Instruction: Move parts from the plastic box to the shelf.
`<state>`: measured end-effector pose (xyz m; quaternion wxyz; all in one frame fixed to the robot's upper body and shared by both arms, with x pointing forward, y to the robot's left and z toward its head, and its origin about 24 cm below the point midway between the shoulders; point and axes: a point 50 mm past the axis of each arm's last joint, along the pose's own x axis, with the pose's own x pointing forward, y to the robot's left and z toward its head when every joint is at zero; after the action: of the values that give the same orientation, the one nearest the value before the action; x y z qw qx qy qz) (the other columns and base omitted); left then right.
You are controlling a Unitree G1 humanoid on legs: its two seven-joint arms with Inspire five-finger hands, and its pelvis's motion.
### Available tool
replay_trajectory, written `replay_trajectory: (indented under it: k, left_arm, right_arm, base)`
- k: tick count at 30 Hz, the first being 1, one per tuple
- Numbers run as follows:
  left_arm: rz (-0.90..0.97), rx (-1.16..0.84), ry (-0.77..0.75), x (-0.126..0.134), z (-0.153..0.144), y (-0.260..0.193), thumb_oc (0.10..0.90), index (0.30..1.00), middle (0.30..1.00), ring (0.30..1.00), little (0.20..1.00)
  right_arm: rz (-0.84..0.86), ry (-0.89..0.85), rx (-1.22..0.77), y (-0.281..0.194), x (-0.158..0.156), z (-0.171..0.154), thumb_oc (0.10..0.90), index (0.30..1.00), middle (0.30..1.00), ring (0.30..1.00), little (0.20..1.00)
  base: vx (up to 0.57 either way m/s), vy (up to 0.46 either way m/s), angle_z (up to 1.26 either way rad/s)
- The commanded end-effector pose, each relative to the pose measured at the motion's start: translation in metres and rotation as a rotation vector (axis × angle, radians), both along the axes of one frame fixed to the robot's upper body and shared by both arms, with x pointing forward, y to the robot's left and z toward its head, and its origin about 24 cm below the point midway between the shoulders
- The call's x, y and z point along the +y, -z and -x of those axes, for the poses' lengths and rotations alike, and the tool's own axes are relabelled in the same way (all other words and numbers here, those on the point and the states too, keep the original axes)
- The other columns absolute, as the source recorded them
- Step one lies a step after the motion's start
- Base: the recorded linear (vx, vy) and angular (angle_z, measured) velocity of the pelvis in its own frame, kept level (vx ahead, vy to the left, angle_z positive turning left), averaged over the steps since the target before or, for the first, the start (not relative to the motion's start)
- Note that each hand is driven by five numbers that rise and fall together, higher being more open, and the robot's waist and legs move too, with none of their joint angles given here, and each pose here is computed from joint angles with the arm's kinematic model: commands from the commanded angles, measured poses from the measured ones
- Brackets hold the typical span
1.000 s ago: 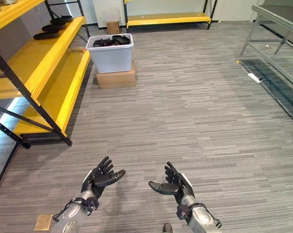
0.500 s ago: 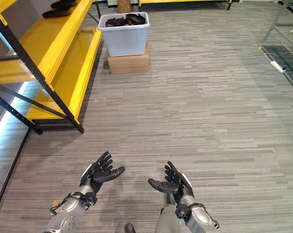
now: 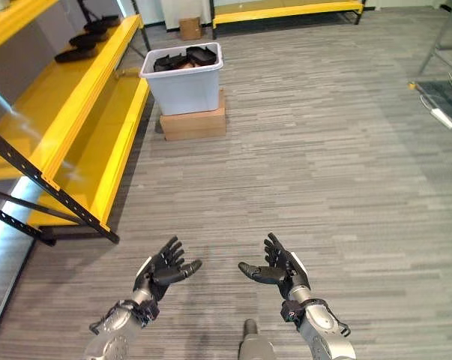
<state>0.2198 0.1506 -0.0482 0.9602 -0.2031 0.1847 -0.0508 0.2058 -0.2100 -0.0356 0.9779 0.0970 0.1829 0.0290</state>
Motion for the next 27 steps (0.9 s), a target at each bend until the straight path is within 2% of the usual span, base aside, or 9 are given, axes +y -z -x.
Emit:
replay_trajectory:
  k: [1, 5, 12, 21, 27]
  left_arm:
    - [0.037, -0.222, -0.014, 0.004, -0.019, -0.041, 0.9, 1.0, 1.0, 1.0, 1.0]
    - [0.046, -0.187, -0.022, 0.005, -0.013, -0.033, 0.9, 1.0, 1.0, 1.0, 1.0]
    - [0.033, -0.18, -0.071, 0.014, -0.01, -0.029, 0.9, 1.0, 1.0, 1.0, 1.0]
    - [0.003, -0.204, -0.066, 0.021, -0.012, -0.037, 0.9, 1.0, 1.0, 1.0, 1.0]
    - [-0.041, -0.235, -0.045, 0.021, -0.02, -0.045, 0.9, 1.0, 1.0, 1.0, 1.0]
  right_arm:
    - [-0.028, 0.022, -0.161, -0.026, -0.002, -0.007, 0.9, 1.0, 1.0, 1.0, 1.0]
    - [-0.026, 0.07, -0.148, -0.023, -0.01, -0.001, 0.9, 1.0, 1.0, 1.0, 1.0]
    - [0.012, 0.065, -0.132, -0.019, -0.013, 0.003, 0.9, 1.0, 1.0, 1.0, 1.0]
    - [-0.068, 0.029, -0.152, -0.021, 0.01, -0.003, 0.9, 1.0, 1.0, 1.0, 1.0]
    - [-0.092, -0.008, -0.157, -0.02, 0.024, -0.008, 0.9, 1.0, 1.0, 1.0, 1.0]
  base:
    - [0.17, -0.086, -0.07]
    - [0.28, -0.021, 0.05]
    - [0.4, 0.189, -0.14]
    - [0.38, 0.212, -0.19]
    - [0.24, 0.261, 0.35]
